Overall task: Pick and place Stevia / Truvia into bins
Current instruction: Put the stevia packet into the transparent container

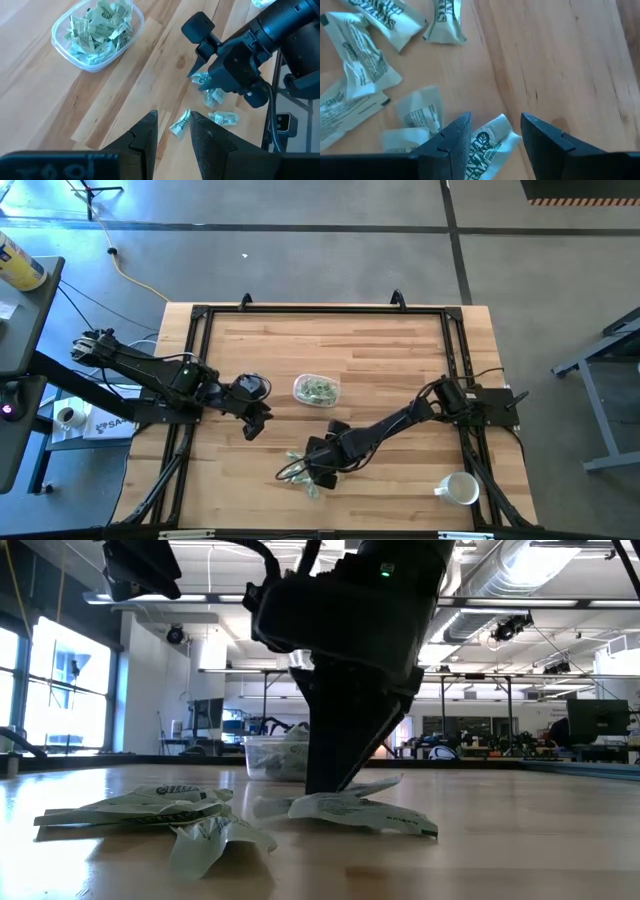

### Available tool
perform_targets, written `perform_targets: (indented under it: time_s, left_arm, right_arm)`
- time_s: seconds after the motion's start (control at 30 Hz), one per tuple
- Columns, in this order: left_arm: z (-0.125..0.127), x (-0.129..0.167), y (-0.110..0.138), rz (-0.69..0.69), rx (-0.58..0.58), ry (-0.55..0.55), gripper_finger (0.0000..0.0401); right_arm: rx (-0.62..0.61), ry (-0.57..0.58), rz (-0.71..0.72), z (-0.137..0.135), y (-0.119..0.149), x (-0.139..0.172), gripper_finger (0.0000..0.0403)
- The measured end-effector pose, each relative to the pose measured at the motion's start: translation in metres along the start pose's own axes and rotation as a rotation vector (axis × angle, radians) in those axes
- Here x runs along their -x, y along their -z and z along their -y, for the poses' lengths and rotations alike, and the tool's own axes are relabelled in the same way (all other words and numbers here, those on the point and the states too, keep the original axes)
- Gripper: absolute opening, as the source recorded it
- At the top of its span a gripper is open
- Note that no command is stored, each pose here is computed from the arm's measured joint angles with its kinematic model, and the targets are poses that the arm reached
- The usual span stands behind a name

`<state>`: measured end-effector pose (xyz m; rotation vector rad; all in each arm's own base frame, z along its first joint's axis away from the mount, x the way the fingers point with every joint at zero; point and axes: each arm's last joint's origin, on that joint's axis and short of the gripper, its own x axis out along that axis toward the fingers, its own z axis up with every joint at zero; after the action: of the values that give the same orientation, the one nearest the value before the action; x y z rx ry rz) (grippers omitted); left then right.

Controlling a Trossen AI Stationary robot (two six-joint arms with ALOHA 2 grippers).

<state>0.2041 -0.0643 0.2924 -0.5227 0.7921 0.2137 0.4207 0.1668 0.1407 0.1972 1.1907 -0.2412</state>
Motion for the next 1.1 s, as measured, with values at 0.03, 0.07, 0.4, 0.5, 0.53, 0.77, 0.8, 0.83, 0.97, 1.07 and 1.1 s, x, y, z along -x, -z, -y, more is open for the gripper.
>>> perform_targets:
  time_s: [0.03, 0.07, 0.4, 0.5, 0.53, 0.77, 0.8, 0.83, 0.97, 1.07, 1.1]
  left_arm:
    - [0.000, 0.000, 0.000, 0.000, -0.006, 0.000, 0.0147]
    - [0.000, 0.000, 0.000, 0.000, -0.010, 0.000, 0.0147]
    - [-0.001, 0.000, -0.001, 0.027, -0.043, -0.028, 0.0147]
    - [-0.001, 0.000, -0.001, 0.038, -0.064, -0.040, 0.0147]
    - [-0.001, 0.000, -0.001, 0.038, -0.079, -0.041, 0.0147]
    - [-0.001, 0.000, -0.001, 0.038, -0.113, -0.042, 0.0147]
    - [-0.001, 0.000, -0.001, 0.040, -0.113, -0.044, 0.0147]
    - [-0.002, 0.000, -0.001, 0.045, -0.113, -0.051, 0.0147]
    - [-0.002, -0.001, -0.002, 0.077, -0.111, -0.090, 0.0147]
    - [-0.003, -0.001, -0.003, 0.097, -0.084, -0.103, 0.0147]
    - [-0.003, -0.001, -0.003, 0.102, -0.077, -0.107, 0.0147]
  right_arm:
    - [-0.001, 0.004, -0.003, 0.001, 0.000, 0.000, 0.0158]
    - [-0.008, 0.008, -0.006, 0.002, 0.000, 0.000, 0.0152]
    - [-0.169, 0.071, -0.044, 0.011, 0.000, 0.005, 0.0088]
    - [-0.183, 0.066, -0.024, 0.012, -0.003, 0.013, 0.0096]
    - [-0.173, 0.073, -0.011, 0.013, -0.004, 0.017, 0.0101]
    - [0.308, 0.076, -0.051, 0.029, -0.011, 0.040, 0.0151]
    - [0.403, 0.047, -0.079, 0.031, -0.010, 0.038, 0.0158]
    - [0.491, 0.012, -0.104, 0.032, -0.009, 0.036, 0.0166]
    - [0.687, -0.154, -0.134, 0.032, -0.006, 0.029, 0.0190]
    - [0.748, -0.235, -0.090, 0.028, -0.008, 0.028, 0.0203]
    - [0.761, -0.244, -0.072, 0.027, -0.010, 0.028, 0.0205]
